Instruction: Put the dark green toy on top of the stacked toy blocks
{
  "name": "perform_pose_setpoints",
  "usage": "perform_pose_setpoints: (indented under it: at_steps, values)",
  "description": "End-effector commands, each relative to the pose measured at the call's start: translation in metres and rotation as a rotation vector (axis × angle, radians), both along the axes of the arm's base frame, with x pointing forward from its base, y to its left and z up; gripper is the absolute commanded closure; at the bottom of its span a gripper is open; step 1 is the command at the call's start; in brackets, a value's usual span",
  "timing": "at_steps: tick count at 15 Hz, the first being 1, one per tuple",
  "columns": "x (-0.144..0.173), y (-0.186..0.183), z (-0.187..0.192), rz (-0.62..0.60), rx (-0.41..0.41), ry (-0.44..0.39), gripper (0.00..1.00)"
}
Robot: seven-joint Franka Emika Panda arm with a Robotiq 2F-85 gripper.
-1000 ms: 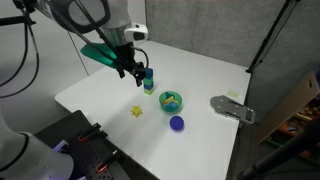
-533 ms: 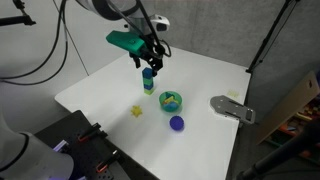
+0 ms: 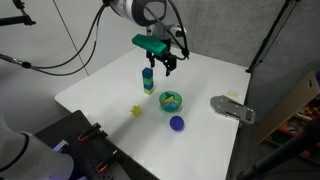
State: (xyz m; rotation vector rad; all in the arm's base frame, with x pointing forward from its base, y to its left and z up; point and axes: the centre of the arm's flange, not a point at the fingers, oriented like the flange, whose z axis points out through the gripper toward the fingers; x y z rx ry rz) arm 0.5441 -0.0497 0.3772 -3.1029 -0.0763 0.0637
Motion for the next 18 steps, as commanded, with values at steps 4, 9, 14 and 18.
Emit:
perform_pose_setpoints:
  at_steps: [4,9,14,18]
  values:
    - [0.048,0.005,-0.06,-0.015,-0.001,0.046,0.0]
    - [0.067,0.012,-0.108,0.069,-0.009,0.039,0.0]
    - [0.094,0.01,-0.137,0.263,-0.057,-0.04,0.0]
    - [0.119,0.009,-0.153,0.425,-0.086,-0.088,0.0]
